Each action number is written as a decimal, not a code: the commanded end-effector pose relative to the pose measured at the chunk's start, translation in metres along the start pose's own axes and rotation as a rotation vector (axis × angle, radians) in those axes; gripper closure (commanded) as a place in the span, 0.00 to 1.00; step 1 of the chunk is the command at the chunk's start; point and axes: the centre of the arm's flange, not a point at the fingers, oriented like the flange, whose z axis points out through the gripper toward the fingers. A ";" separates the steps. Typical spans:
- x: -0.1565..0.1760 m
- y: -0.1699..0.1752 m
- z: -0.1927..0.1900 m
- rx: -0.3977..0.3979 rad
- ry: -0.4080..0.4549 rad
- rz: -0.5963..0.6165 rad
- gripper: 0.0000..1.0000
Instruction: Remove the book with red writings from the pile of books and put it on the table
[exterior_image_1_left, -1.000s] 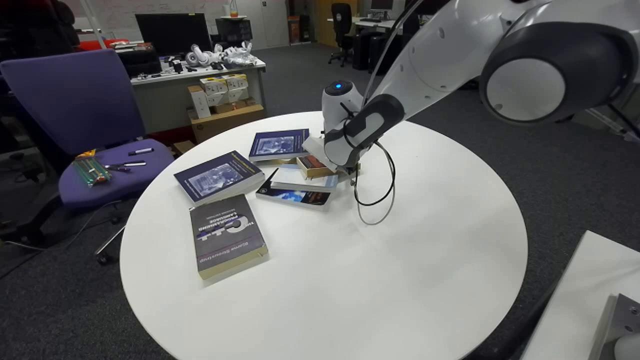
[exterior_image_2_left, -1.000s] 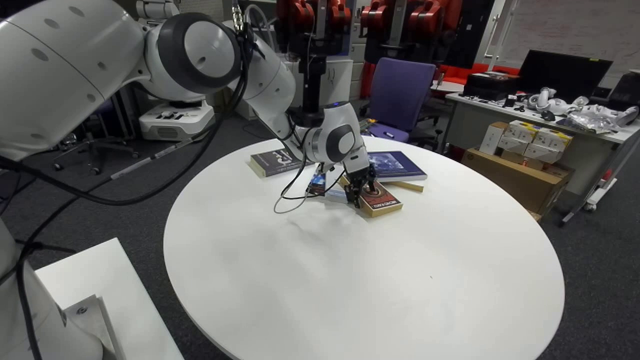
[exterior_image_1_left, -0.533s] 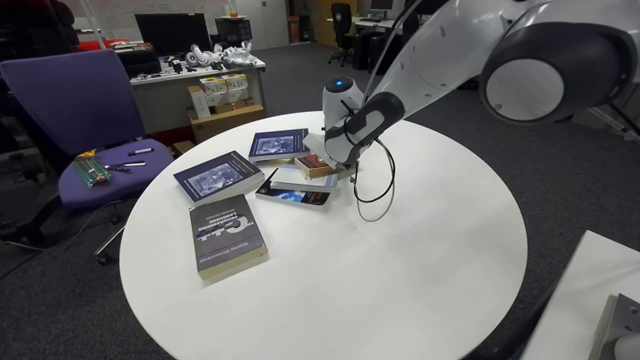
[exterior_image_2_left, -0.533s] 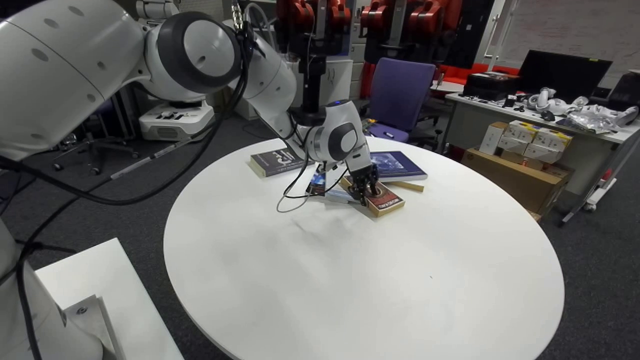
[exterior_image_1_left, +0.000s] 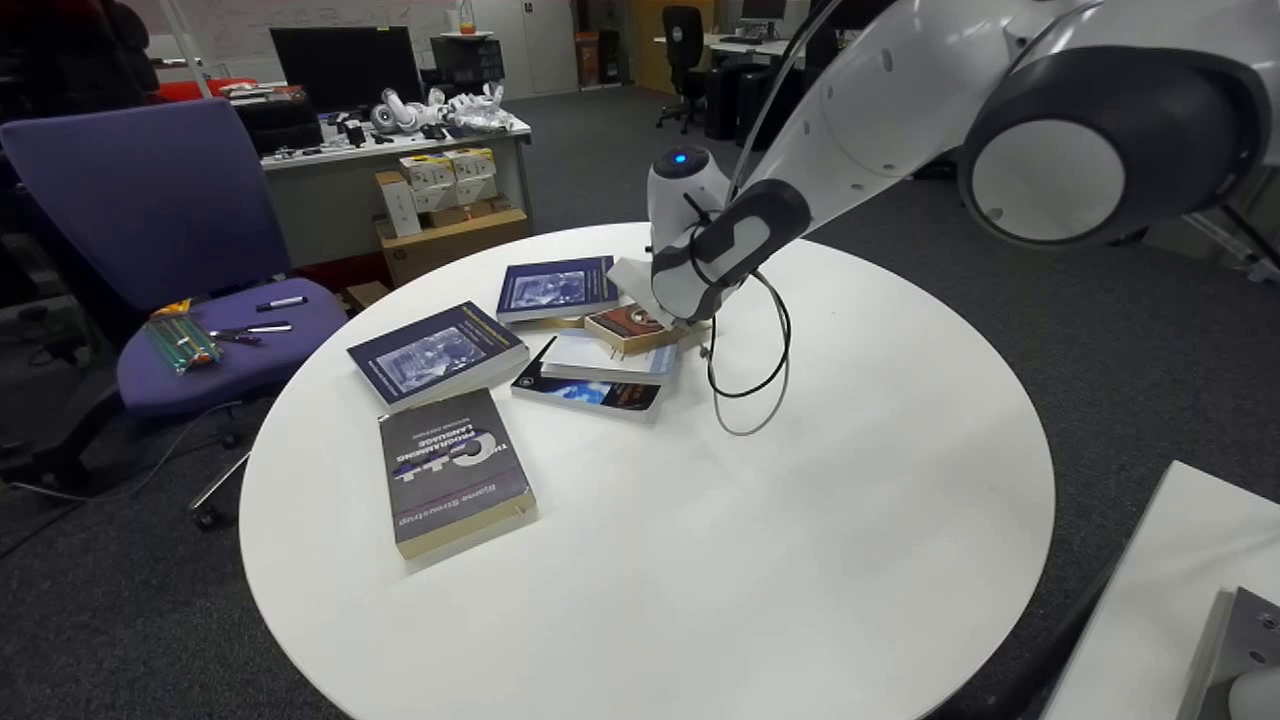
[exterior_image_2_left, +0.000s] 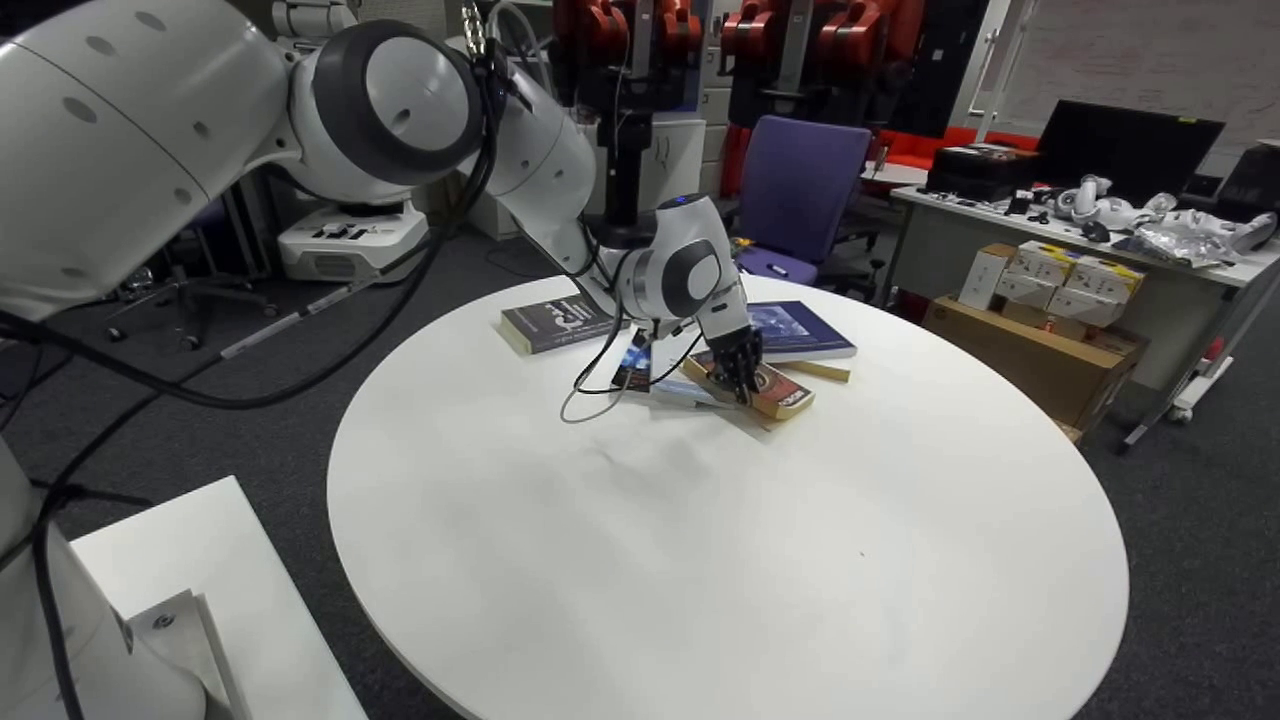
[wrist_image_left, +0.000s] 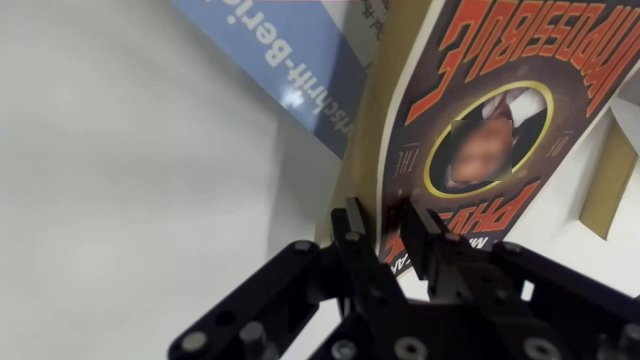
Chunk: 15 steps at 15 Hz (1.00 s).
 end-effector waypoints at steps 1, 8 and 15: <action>0.000 -0.006 -0.003 -0.009 0.006 0.017 0.95; 0.027 -0.001 -0.041 -0.041 -0.105 -0.002 0.94; 0.062 -0.001 -0.090 -0.003 -0.182 -0.018 0.94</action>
